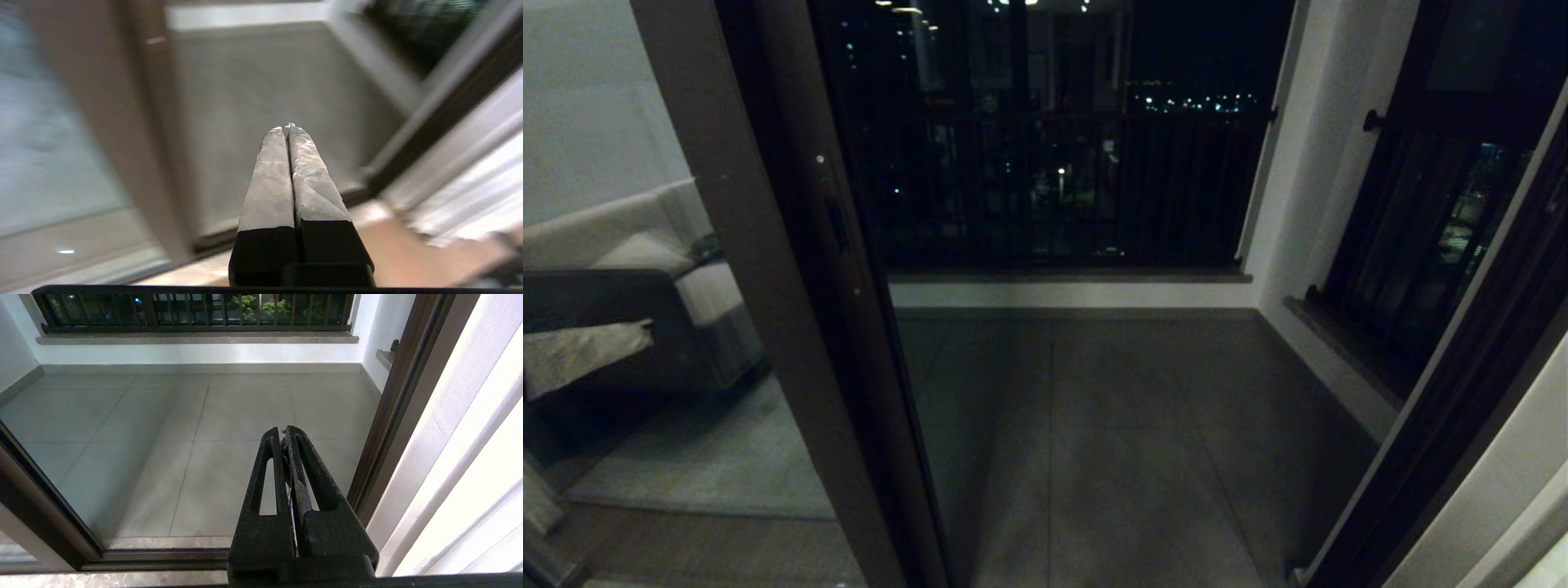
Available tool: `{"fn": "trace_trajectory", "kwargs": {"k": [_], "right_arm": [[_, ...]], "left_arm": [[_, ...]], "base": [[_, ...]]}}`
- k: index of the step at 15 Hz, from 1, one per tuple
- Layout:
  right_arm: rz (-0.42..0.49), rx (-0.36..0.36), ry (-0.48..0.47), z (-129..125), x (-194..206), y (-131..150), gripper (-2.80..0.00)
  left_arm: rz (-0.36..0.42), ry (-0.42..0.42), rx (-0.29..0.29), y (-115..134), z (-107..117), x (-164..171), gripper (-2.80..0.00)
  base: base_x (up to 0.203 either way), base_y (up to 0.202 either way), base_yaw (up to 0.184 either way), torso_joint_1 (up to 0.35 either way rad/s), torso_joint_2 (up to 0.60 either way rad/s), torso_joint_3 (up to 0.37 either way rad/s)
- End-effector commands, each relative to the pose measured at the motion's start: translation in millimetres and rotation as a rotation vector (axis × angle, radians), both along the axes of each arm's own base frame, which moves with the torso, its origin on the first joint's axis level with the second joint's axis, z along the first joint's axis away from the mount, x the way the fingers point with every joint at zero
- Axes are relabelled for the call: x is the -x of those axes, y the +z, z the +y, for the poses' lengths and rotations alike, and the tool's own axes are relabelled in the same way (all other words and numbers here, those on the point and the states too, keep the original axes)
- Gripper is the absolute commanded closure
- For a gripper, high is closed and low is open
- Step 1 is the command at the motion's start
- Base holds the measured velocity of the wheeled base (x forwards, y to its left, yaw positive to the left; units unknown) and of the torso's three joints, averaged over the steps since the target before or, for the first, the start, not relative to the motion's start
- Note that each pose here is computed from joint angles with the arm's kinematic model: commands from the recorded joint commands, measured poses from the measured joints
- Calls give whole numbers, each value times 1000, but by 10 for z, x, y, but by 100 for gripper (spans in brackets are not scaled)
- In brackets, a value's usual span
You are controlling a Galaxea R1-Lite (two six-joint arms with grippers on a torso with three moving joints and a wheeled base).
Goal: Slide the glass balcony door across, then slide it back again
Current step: Close the slid door
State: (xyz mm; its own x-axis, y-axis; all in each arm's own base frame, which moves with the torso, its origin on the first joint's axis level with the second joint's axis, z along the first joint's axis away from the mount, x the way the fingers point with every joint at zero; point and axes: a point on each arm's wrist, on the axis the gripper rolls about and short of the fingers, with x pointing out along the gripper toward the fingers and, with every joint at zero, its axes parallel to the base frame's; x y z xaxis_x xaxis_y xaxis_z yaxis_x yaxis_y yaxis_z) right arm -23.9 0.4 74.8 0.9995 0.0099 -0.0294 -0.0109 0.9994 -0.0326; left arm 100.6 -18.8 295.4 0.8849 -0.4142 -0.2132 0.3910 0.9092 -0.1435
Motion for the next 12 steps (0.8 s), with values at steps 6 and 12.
{"fn": "trace_trajectory", "kwargs": {"k": [6, 12], "right_arm": [[1, 1, 1, 0, -1, 1, 0], [1, 1, 1, 0, -1, 1, 0]], "left_arm": [[241, 32, 34, 196, -494, -1196, 0], [212, 163, -56, 96, -680, -1678, -280]], "base": [[0, 0, 0, 0, 0, 0], [0, 0, 0, 0, 0, 0]]}}
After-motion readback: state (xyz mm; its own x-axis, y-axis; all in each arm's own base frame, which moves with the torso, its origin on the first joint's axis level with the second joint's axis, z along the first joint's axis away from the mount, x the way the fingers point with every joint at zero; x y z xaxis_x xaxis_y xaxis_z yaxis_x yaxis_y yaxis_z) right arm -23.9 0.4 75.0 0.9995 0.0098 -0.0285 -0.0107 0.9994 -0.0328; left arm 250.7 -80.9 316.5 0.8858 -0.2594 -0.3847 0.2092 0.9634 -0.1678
